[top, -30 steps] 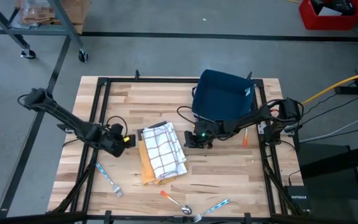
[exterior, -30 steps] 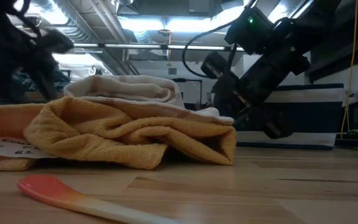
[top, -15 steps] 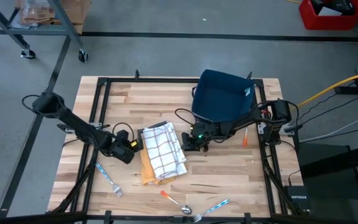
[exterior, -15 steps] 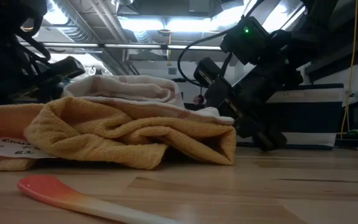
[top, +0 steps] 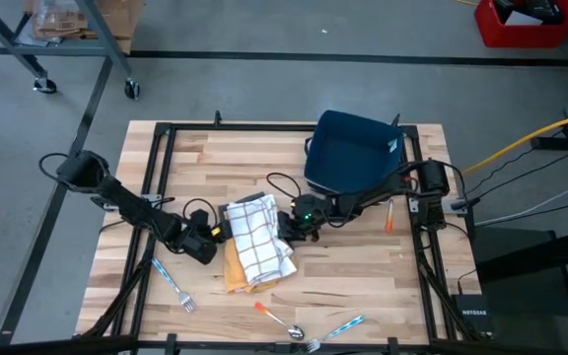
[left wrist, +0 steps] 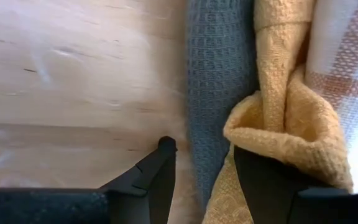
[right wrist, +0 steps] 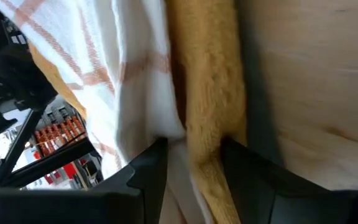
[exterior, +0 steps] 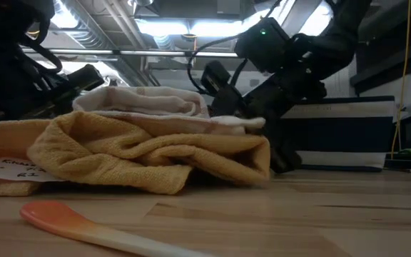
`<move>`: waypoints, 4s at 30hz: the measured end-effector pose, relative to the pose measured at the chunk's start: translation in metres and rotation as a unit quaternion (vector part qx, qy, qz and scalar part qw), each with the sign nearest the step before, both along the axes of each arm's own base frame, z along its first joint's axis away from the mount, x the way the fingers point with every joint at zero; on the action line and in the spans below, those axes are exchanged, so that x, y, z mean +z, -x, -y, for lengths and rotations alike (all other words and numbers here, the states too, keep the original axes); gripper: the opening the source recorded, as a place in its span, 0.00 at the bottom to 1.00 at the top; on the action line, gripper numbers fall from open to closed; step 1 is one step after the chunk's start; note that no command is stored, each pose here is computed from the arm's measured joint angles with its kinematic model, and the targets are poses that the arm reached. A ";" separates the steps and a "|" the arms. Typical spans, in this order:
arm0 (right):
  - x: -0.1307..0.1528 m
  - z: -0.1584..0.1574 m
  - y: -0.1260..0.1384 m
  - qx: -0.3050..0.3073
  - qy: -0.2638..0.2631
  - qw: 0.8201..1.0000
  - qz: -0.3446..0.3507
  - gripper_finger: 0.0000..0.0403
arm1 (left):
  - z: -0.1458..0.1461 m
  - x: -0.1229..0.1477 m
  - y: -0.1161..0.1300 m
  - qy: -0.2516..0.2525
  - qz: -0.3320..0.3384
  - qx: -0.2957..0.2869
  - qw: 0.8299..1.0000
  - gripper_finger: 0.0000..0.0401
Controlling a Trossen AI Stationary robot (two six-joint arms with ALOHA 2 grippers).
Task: Fold towel
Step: Put the stacked towels into the blue bin
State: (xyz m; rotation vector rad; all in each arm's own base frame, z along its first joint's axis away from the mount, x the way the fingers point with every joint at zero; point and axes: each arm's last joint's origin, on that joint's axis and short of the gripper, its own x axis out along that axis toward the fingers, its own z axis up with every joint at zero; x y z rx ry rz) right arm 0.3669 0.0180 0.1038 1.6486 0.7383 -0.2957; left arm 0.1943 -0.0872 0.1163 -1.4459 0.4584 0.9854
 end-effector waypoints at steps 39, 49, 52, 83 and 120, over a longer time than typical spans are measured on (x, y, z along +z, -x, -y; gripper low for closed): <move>0.008 -0.001 -0.037 0.057 0.076 0.992 0.083 0.05 | -0.008 -0.007 -0.038 -0.066 0.085 -0.067 0.992 0.07; 0.024 -0.002 -0.044 0.068 0.049 0.987 0.134 0.09 | -0.009 0.017 -0.036 -0.077 0.133 -0.074 0.985 0.01; 0.024 -0.003 -0.044 0.083 0.045 0.986 0.137 0.07 | -0.009 0.019 -0.036 -0.072 0.137 -0.068 0.986 0.03; 0.021 0.015 -0.038 0.126 -0.018 0.987 0.094 0.30 | -0.010 0.010 -0.028 -0.104 0.046 -0.159 0.981 0.32; 0.042 0.002 0.007 -0.097 0.169 0.969 -0.151 0.29 | -0.009 0.008 -0.026 -0.085 0.031 -0.172 0.981 0.32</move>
